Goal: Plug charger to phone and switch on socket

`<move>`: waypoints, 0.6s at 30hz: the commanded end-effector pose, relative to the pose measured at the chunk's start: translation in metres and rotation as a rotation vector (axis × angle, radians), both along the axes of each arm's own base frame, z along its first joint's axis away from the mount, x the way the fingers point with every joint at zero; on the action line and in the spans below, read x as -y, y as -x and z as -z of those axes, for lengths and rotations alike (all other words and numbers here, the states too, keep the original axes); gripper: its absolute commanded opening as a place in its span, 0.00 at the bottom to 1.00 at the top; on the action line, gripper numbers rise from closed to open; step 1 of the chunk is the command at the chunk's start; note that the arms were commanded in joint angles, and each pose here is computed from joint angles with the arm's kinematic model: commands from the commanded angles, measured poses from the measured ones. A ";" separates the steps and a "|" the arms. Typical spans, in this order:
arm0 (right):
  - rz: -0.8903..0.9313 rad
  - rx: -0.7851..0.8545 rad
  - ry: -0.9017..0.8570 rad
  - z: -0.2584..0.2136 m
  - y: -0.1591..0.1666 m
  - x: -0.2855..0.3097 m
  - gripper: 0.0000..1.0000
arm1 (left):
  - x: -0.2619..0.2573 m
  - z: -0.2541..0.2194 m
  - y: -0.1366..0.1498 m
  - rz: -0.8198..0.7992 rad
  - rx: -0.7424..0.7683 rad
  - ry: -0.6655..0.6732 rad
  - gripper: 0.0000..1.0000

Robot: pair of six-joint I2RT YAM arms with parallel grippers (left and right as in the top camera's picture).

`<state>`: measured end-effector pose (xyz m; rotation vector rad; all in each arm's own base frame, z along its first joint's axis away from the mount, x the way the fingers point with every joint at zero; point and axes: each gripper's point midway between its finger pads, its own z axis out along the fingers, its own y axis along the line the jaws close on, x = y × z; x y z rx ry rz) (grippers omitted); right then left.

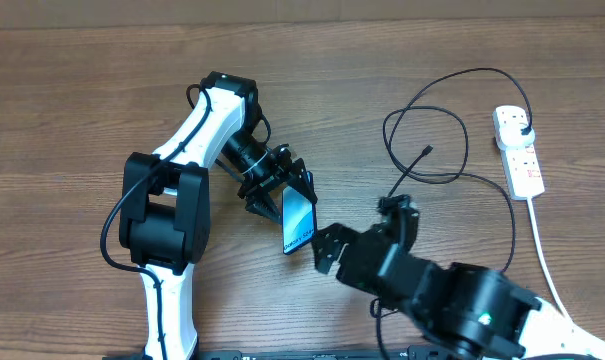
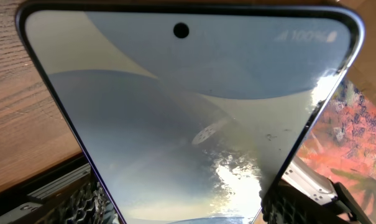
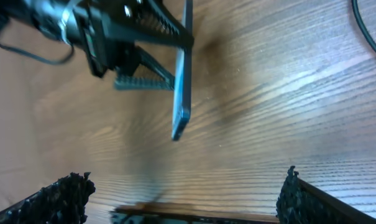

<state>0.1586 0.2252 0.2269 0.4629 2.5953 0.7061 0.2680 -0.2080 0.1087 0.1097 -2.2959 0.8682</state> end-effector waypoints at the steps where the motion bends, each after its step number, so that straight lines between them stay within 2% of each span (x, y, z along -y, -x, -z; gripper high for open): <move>1: 0.024 0.068 -0.006 -0.015 0.001 0.002 1.00 | 0.008 -0.008 -0.004 -0.005 0.016 0.050 0.66; 11: 0.288 0.094 0.150 -0.025 0.008 0.084 1.00 | 0.008 -0.008 -0.004 0.010 0.032 0.063 0.66; 18: 0.309 0.149 0.045 -0.019 -0.012 0.044 1.00 | 0.008 -0.008 -0.004 0.009 0.032 0.064 0.66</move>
